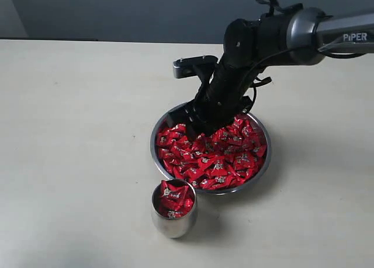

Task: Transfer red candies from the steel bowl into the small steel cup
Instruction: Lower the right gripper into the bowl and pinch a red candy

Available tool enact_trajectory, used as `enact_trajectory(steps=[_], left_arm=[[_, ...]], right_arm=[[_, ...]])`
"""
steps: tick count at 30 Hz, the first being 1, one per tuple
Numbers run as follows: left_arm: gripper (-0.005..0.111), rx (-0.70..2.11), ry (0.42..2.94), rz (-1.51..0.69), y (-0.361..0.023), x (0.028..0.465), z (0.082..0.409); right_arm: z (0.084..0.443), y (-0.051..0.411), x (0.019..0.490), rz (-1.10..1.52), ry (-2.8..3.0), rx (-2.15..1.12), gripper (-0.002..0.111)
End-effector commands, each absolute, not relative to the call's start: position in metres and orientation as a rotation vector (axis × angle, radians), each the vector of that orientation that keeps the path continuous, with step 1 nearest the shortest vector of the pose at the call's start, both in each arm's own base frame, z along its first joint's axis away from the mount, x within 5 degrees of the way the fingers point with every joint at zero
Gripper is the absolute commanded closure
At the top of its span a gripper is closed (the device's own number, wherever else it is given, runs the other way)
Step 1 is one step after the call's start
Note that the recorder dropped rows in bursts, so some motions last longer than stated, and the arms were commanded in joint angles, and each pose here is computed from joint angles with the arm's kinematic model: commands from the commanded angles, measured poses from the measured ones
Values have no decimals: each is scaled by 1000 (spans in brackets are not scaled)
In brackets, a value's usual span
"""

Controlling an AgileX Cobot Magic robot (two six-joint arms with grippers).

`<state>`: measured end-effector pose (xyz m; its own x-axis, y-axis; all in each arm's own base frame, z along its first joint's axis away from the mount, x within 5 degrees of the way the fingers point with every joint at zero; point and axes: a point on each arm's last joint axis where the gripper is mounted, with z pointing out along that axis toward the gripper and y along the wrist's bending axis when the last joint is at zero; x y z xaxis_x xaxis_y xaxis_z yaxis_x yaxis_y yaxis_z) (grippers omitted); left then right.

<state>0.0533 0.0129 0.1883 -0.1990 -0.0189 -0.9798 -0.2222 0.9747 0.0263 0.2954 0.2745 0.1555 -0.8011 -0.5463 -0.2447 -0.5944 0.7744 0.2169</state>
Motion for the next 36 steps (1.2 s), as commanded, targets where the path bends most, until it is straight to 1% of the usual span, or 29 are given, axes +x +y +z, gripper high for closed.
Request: enact_trajectory(steps=[1, 5, 7, 8, 11, 13, 16, 23, 36], left_arm=[[106, -181, 1762, 186, 13, 53, 187], [106, -181, 1762, 186, 13, 53, 187], [106, -181, 1762, 186, 13, 53, 187], [106, -181, 1762, 186, 13, 53, 187], [106, -181, 1762, 186, 13, 53, 187], [106, -181, 1762, 186, 13, 53, 187], [106, -181, 1762, 186, 13, 53, 187], [106, -181, 1762, 186, 13, 53, 187], [106, -181, 1762, 186, 13, 53, 187]], right_arm=[[148, 274, 298, 418, 2823, -898, 69], [140, 275, 299, 415, 2844, -874, 69], [138, 275, 299, 413, 2850, -870, 71], [138, 275, 300, 413, 2848, -869, 75], [138, 275, 300, 415, 2838, -864, 91], [138, 275, 301, 415, 2837, -863, 100], [138, 275, 301, 414, 2836, -865, 107], [142, 274, 302, 383, 2814, -897, 108], [173, 280, 309, 380, 2770, -946, 108]])
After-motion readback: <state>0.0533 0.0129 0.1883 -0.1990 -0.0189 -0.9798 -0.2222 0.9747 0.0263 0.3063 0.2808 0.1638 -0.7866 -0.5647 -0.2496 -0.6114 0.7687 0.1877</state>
